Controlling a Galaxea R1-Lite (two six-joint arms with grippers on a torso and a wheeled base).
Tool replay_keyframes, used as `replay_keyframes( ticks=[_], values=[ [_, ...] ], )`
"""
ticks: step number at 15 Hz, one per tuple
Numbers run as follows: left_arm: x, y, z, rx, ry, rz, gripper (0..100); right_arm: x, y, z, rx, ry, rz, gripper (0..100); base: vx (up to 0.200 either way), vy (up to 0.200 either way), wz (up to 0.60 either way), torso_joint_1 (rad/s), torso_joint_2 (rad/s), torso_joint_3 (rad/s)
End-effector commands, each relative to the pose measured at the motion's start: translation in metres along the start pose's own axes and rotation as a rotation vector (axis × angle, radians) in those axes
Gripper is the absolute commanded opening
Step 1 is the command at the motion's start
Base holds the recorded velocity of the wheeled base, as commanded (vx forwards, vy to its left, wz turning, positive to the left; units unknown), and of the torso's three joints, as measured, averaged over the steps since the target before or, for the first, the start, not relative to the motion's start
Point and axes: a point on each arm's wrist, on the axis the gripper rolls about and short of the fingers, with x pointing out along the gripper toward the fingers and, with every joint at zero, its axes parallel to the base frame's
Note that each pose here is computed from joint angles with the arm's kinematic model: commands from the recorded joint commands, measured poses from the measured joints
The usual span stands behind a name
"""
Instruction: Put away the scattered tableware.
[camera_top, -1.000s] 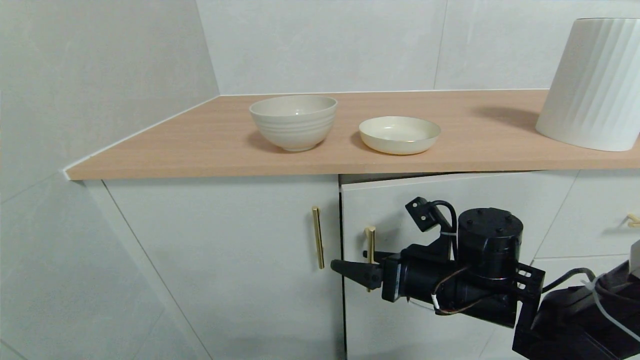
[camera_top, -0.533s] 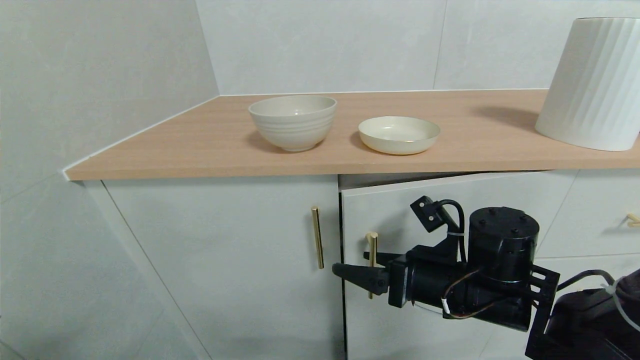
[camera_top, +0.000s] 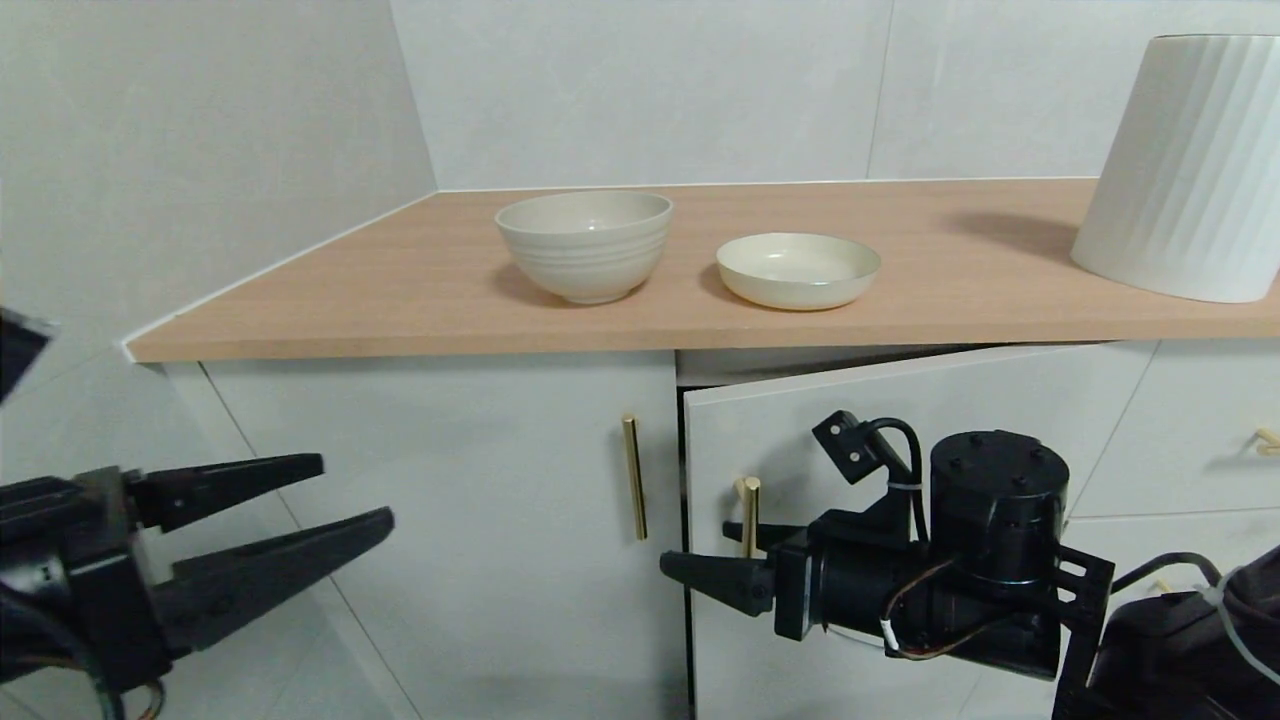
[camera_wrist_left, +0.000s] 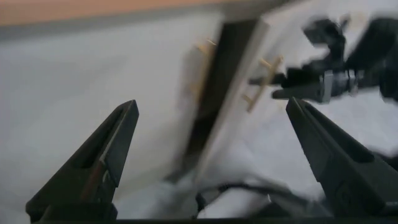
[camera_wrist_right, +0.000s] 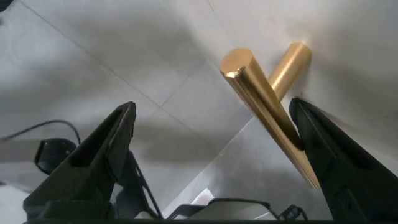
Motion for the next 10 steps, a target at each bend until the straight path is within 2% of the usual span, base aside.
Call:
replay_keyframes(
  ticks=[1,2,3,5,6,8,10],
  values=[
    [0.047,0.004,-0.004,-0.029,0.131,-0.093,100,-0.002,0.002,-0.004,0.004,0.021,0.012,100,0.000,0.000,0.00,0.000,0.00,0.000],
    [0.055,0.007,-0.008,-0.080,0.160,-0.102,100,-0.003,0.002,-0.006,0.007,0.025,0.011,100,0.000,0.000,0.00,0.000,0.00,0.000],
    [0.068,0.008,-0.015,-0.119,0.201,-0.147,100,-0.004,0.003,-0.006,0.008,0.027,0.010,100,0.000,0.000,0.00,0.000,0.00,0.000],
    [0.086,0.010,-0.030,-0.142,0.257,-0.212,100,-0.006,0.003,-0.007,0.008,0.027,0.010,100,0.000,0.000,0.00,0.000,0.00,0.000],
    [0.094,0.007,-0.037,-0.140,0.273,-0.237,100,-0.007,0.004,-0.007,0.007,0.027,0.012,100,0.000,0.000,0.00,0.000,0.00,0.000],
    [0.103,0.003,-0.043,-0.168,0.286,-0.261,100,-0.007,0.003,-0.008,0.009,0.032,0.011,100,0.000,0.000,0.00,0.000,0.00,0.000],
    [0.113,-0.002,-0.045,-0.215,0.293,-0.283,100,-0.007,0.002,-0.010,0.012,0.041,0.013,100,0.000,0.000,0.00,0.000,0.00,0.000]
  ],
)
